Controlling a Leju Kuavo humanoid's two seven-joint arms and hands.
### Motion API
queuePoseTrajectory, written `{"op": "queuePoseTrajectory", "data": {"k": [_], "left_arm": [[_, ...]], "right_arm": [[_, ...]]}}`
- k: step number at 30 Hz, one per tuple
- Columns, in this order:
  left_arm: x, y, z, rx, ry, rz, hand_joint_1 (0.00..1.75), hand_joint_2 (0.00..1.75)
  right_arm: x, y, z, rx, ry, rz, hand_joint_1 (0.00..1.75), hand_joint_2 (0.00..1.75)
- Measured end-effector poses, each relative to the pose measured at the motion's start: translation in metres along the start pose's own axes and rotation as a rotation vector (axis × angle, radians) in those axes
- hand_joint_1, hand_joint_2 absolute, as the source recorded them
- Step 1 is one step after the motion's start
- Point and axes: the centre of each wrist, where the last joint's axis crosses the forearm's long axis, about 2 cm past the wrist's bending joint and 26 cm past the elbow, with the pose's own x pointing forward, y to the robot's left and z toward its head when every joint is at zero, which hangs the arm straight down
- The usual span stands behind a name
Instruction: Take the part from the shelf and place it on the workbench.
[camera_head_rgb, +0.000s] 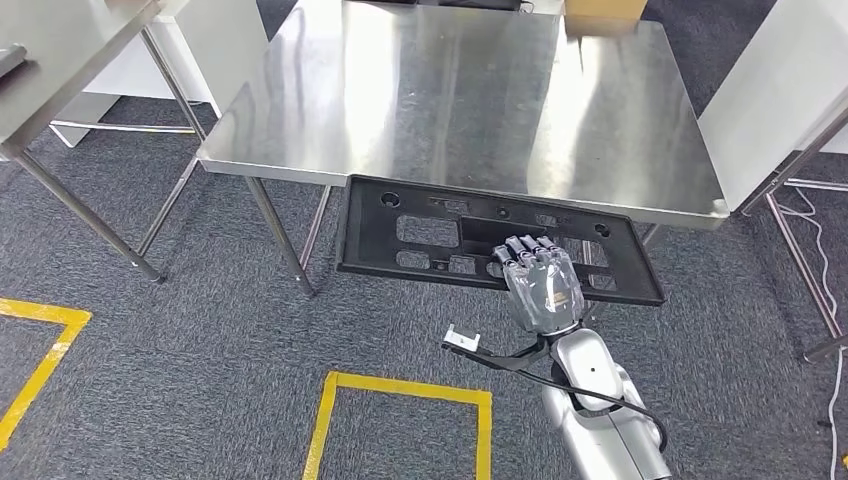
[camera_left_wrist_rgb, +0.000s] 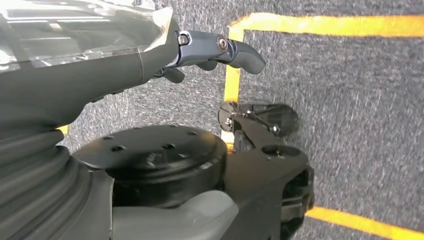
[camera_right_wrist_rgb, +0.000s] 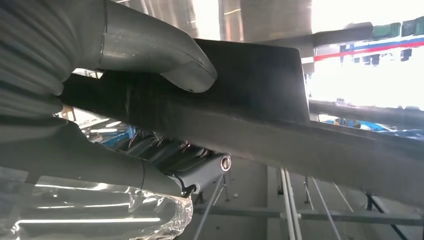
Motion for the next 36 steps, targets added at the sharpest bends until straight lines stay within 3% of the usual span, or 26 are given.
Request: {"op": "queuePoseTrajectory", "data": {"k": [36], "left_arm": [[-0.001,-0.003,0.001,0.011,0.014,0.04,0.0,1.75]], "right_arm": [[0.005,0.0,-0.013,0.01,-0.025,-0.004,1.75,1.75]]}}
